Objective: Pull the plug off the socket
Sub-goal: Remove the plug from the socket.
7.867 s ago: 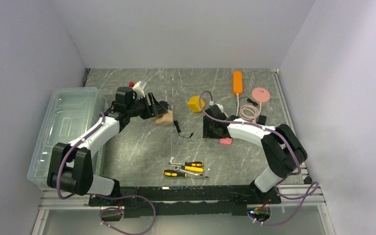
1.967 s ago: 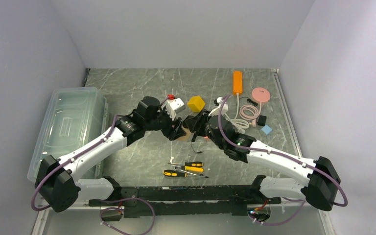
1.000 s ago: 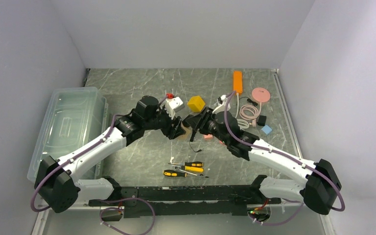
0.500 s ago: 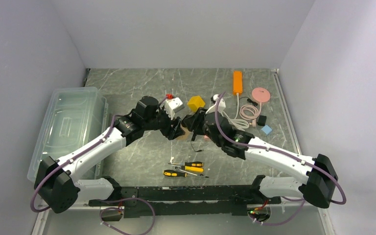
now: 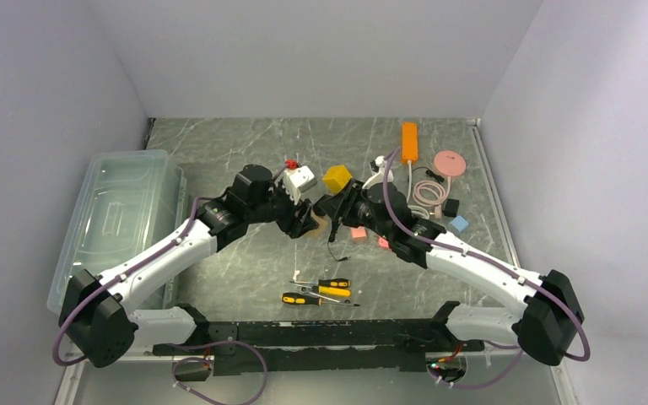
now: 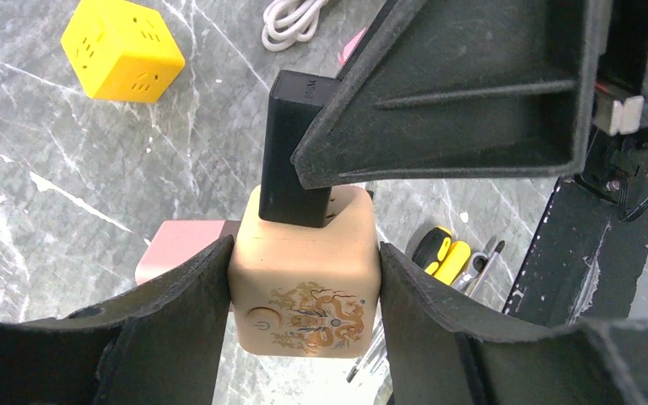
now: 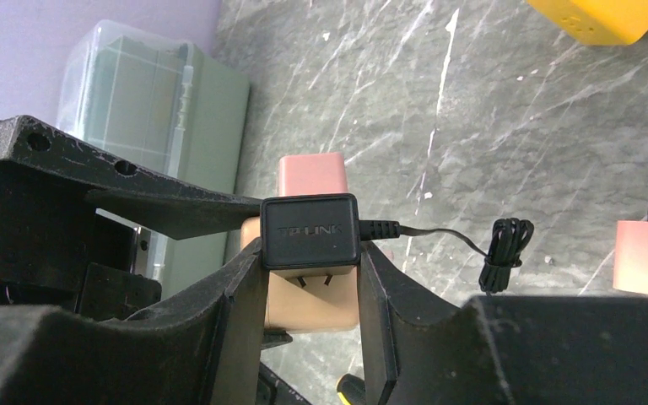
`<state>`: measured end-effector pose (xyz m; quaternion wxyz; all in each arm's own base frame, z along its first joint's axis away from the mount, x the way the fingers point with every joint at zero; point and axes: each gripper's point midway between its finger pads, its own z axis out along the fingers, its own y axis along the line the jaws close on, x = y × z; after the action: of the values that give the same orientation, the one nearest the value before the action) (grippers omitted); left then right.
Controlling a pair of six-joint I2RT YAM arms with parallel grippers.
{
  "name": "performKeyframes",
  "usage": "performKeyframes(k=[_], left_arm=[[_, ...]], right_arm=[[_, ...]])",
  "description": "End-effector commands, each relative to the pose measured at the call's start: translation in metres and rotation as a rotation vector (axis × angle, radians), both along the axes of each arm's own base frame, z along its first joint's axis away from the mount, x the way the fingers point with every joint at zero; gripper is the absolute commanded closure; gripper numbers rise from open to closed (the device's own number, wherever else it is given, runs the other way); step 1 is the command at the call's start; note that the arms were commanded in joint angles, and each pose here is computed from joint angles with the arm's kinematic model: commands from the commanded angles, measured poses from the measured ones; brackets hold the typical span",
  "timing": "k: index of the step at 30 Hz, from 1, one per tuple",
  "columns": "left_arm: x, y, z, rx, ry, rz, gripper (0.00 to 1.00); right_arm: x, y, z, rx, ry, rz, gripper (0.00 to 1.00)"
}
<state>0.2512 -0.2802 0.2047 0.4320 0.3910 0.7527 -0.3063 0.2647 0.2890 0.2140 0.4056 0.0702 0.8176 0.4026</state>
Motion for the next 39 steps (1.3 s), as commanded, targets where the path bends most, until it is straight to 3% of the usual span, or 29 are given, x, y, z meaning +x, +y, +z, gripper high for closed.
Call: performKeyframes(k=[1, 8, 13, 20, 25, 33, 39], left_arm=[[0.025, 0.018, 0.016, 0.009, -0.066, 0.121, 1.0], [0.025, 0.022, 0.023, -0.014, -0.076, 0.131, 1.0], [0.02, 0.018, 0.029, -0.026, -0.095, 0.084, 1.0], [0.011, 0.016, 0.031, -0.002, -0.116, 0.023, 1.0], [0.005, 0.011, 0.031, -0.011, -0.1, -0.018, 1.0], [0.0, 0.002, 0.026, -0.03, -0.037, -0.054, 1.0], [0.002, 0.0, 0.023, -0.031, -0.015, -0.048, 1.0]], right_arm=[[-0.003, -0.007, 0.025, -0.05, -0.131, -0.095, 1.0], [-0.012, -0.012, 0.025, -0.206, -0.182, -0.165, 1.0], [-0.016, -0.007, 0.028, -0.144, -0.149, -0.125, 1.0], [-0.004, -0.011, 0.014, 0.046, 0.016, -0.021, 1.0], [-0.004, -0.018, 0.01, 0.014, 0.053, -0.047, 1.0], [-0.01, -0.031, 0.02, -0.022, -0.028, -0.107, 1.0], [-0.02, -0.024, 0.022, -0.191, -0.081, -0.175, 1.0]])
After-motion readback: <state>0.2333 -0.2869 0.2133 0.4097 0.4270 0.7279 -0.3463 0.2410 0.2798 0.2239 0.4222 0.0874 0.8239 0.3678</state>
